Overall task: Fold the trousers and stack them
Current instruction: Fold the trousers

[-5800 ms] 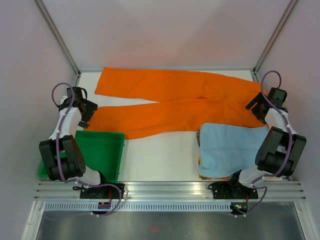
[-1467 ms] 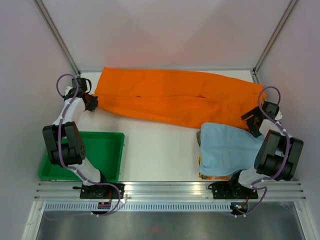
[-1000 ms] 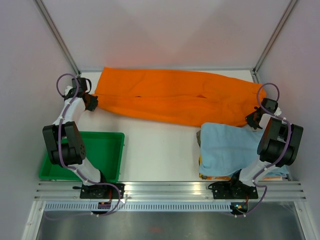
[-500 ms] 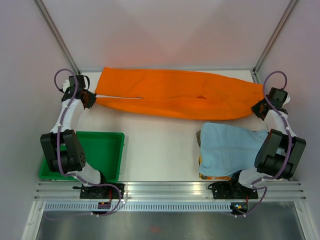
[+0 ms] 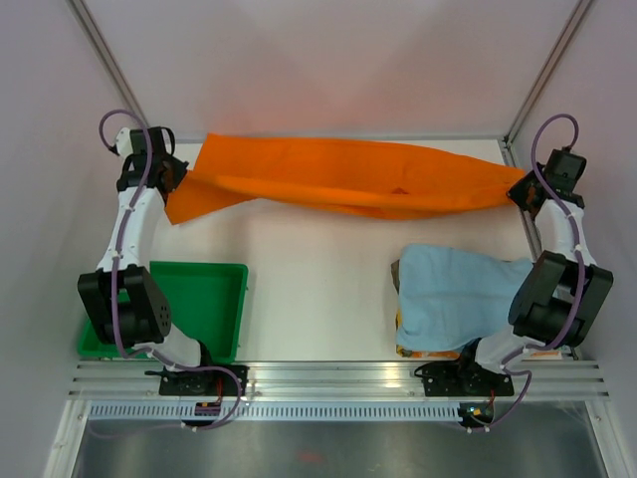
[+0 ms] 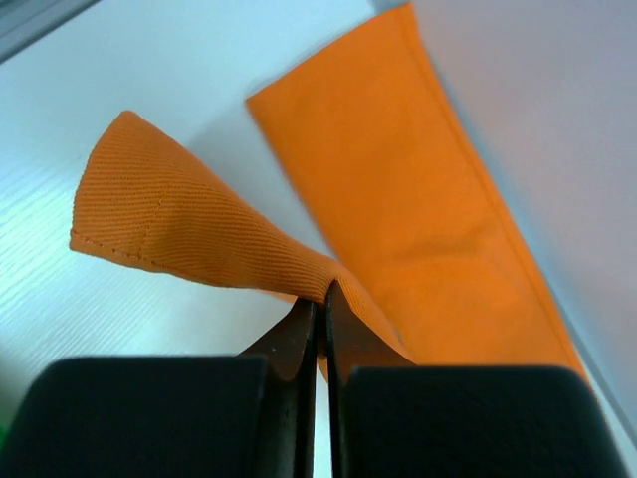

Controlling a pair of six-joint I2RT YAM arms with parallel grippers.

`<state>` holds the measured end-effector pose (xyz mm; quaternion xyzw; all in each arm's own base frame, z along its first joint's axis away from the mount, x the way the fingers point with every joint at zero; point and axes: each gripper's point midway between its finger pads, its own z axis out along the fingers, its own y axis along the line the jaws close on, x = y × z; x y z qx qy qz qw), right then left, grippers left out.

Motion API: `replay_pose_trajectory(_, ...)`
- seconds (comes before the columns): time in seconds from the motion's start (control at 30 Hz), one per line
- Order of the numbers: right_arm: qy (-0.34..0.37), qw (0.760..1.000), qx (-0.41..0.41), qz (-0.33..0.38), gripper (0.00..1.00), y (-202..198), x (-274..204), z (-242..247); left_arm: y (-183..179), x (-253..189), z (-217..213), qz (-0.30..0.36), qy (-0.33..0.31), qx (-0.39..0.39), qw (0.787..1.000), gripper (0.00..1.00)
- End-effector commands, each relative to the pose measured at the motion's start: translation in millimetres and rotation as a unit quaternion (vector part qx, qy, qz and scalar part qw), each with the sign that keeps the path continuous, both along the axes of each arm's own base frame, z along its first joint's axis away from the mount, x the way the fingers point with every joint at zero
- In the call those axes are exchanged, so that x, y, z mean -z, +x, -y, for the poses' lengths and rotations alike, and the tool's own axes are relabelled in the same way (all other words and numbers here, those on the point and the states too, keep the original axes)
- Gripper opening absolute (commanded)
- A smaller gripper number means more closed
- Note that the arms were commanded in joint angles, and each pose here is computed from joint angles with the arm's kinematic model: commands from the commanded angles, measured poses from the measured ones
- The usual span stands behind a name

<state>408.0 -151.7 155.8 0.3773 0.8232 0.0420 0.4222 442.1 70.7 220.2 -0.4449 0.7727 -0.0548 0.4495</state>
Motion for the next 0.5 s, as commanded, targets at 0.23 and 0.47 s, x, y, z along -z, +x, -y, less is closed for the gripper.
replay_pose_trajectory(0.23, -0.003, 0.998, -0.039, 0.047, 0.00, 96.0, -10.9, 32.6, 91.4, -22.3, -24.7, 0.054, 0.030, -0.037, 0.997, 0.02)
replay_pose_trajectory(0.47, 0.006, 0.997, -0.056, 0.057, 0.01, 132.2, -3.0, 38.7, 119.6, -11.7, -20.9, 0.042, 0.036, -0.043, 0.998, 0.02)
